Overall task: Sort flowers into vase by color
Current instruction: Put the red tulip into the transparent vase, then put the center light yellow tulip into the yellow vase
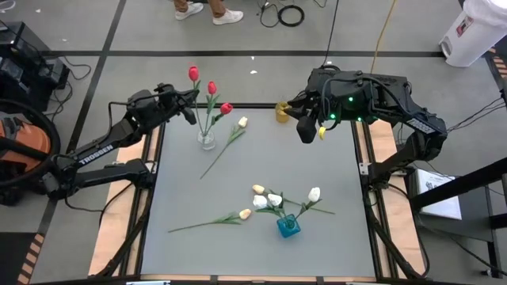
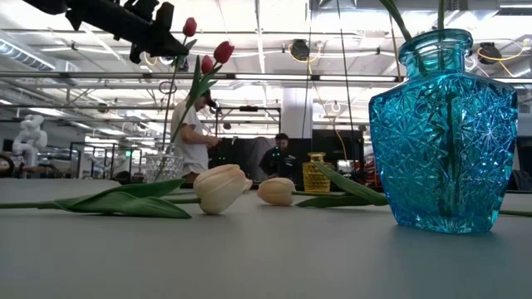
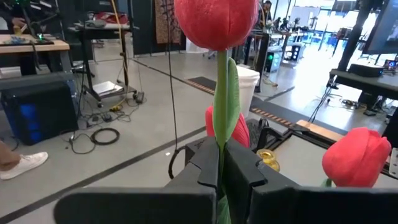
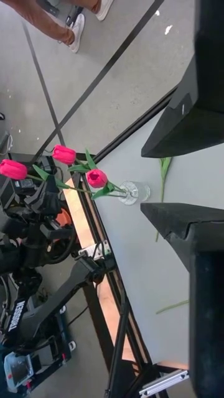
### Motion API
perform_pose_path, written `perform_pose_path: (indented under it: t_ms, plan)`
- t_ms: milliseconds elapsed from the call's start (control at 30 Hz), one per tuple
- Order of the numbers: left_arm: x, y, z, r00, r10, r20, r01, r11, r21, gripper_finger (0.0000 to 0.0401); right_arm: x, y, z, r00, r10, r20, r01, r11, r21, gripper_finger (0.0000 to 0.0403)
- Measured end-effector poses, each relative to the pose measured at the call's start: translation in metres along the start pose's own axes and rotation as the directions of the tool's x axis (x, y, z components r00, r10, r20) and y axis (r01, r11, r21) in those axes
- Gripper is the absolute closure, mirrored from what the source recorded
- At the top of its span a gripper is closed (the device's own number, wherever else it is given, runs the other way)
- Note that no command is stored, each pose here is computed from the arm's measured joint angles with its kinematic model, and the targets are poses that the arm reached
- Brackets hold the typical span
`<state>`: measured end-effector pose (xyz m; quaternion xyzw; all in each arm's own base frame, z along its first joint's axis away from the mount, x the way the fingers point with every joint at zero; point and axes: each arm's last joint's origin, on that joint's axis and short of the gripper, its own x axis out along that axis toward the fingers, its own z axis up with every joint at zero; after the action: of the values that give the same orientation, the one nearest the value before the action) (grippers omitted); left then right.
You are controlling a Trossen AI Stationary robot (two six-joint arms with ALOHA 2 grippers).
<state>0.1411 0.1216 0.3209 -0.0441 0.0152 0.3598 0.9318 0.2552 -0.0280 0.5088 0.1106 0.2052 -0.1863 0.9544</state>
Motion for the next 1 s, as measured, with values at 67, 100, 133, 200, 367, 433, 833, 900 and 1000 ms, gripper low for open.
perform_pose_path:
  t_ms: [67,100,133,200,367,433,833,900,1000]
  plan:
    - [0.0,0.0,0.0,1.0,0.0,0.0,0.0,1.0,0.0,0.0389,0.0,0.0,0.0,1.0,0.0,0.0,0.0,1.0,0.0,0.0284]
    - [0.0,0.0,0.0,1.0,0.0,-0.001,0.0,1.0,0.0,0.0386,0.0,0.0,0.0,1.0,0.0,0.0,0.0,1.0,-0.001,0.0284]
    - [0.0,0.0,0.0,1.0,0.0,-0.001,0.0,1.0,0.0,0.0382,0.0,0.0,0.0,1.0,0.0,0.0,0.0,1.0,-0.003,0.0284]
    - [0.0,0.0,0.0,1.0,0.001,-0.004,-0.001,1.0,0.001,0.0371,0.0,0.0,0.0,1.0,0.0,0.0,0.0,1.0,-0.004,0.0284]
    - [0.0,0.0,-0.005,0.999,0.003,-0.047,-0.003,1.0,0.003,0.0337,0.0,0.0,0.0,1.0,0.0,0.0,0.0,1.0,-0.017,0.0284]
    - [0.0,0.0,-0.007,0.998,-0.001,-0.068,0.001,1.0,0.003,0.0321,0.0,0.0,0.0,1.0,0.0,0.0,0.0,1.0,-0.023,0.0284]
    - [-0.003,-0.001,-0.018,0.98,-0.054,-0.192,0.044,0.997,-0.058,0.0264,0.0,0.0,0.0,1.0,-0.001,-0.001,0.001,0.998,-0.057,0.0284]
    - [-0.006,-0.001,-0.019,0.973,-0.069,-0.219,0.052,0.995,-0.082,0.0264,0.0,0.0,-0.001,1.0,-0.002,-0.005,0.002,0.998,-0.063,0.0284]
    - [-0.012,-0.002,-0.017,0.961,-0.089,-0.261,0.066,0.993,-0.094,0.0264,0.0,0.0,-0.002,1.0,-0.005,-0.017,0.004,0.997,-0.076,0.0284]
